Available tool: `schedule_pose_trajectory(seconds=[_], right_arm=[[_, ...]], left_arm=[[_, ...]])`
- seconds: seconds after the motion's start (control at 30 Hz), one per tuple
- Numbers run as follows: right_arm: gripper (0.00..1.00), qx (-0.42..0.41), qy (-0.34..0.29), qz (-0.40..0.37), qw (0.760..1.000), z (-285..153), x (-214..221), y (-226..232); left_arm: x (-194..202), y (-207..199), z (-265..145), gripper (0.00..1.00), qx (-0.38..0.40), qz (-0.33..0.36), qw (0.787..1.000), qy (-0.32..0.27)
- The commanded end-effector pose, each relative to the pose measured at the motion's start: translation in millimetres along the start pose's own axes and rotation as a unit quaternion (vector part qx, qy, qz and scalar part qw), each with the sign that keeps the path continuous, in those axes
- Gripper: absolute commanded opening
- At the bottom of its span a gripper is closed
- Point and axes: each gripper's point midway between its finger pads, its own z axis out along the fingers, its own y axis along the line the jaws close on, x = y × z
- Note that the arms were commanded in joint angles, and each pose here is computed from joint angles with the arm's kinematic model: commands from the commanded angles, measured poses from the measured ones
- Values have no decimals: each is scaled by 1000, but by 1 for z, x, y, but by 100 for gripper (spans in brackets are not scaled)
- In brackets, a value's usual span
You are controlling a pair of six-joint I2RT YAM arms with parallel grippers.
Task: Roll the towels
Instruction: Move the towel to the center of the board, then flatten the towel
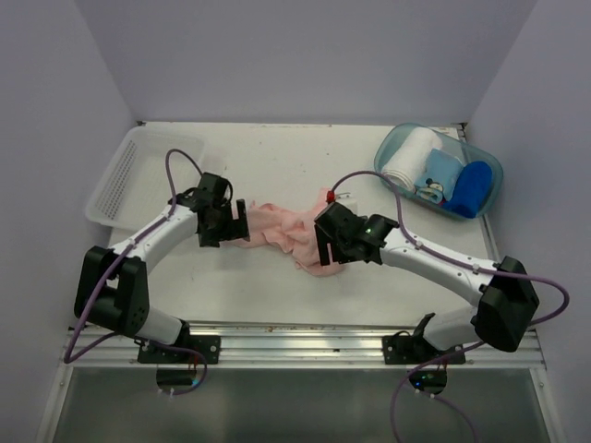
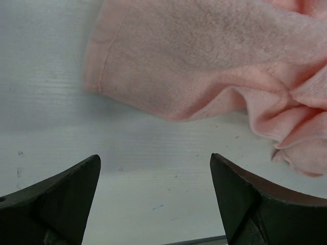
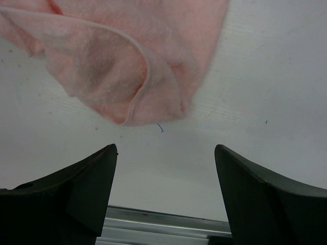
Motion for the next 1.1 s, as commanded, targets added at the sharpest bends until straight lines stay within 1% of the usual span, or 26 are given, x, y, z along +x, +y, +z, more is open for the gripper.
schedule_pose_trajectory(seconds=[0.0,0.03,0.1,0.17,0.2,0.27,0.37,0.47,0.5,0.57,0.6,0.63,0.67,0.7,0.73,0.8,0.83,0.87,0.9,0.93,0.97,1.0,1.07], right_arm=[[81,-19,3,36,999,12,8,21],[81,-22,6,41,999,14,10,22],[81,-30,14,64,997,20,19,26],[81,-51,15,92,994,24,22,35],[81,-49,25,108,993,30,31,35],[81,-50,27,129,990,38,34,39],[78,-28,35,161,986,55,42,39],[74,2,21,181,983,70,39,32],[71,15,13,178,984,75,36,28],[60,23,5,184,983,83,29,22],[51,28,4,183,983,87,26,19],[43,36,17,182,983,95,30,16],[33,40,23,193,980,99,25,10],[15,35,21,193,980,99,17,11],[8,40,19,193,980,100,12,6],[0,41,-7,190,981,93,-14,-4],[0,56,-24,200,978,88,-31,-21],[0,57,-35,201,977,83,-44,-28],[0,51,-58,191,978,74,-70,-35],[0,59,-75,204,974,68,-91,-55],[0,54,-94,205,973,57,-111,-63],[0,42,-134,195,971,35,-150,-69],[0,50,-171,194,965,7,-189,-92]], left_arm=[[-18,19,12,92,-45,-19,997,-55],[-24,22,17,92,-49,-28,996,-74],[-17,40,28,90,-67,-56,994,-69],[-22,47,32,89,-77,-70,991,-84],[-22,48,37,89,-80,-73,991,-80],[-22,47,44,87,-79,-75,991,-72],[-24,45,59,81,-76,-81,992,-67],[-24,37,73,62,-57,-74,994,-53],[-24,37,78,46,-56,-72,995,-49],[-27,34,80,24,-53,-70,995,-45],[-31,31,79,6,-51,-65,996,-44],[-33,28,78,0,-44,-63,996,-42],[-36,25,75,0,-39,-60,997,-42],[-45,19,70,0,-34,-58,997,-47],[-51,14,65,0,-26,-57,997,-52],[-73,-1,46,0,-5,-54,996,-72],[-82,-9,38,0,7,-52,995,-79],[-94,-16,27,0,18,-48,994,-93],[-118,-31,7,0,36,-42,992,-117],[-132,-41,-6,0,51,-38,989,-130],[-146,-47,-18,0,60,-34,987,-144],[-177,-65,-51,0,86,-29,980,-179],[-208,-79,-85,0,126,-25,970,-208]])
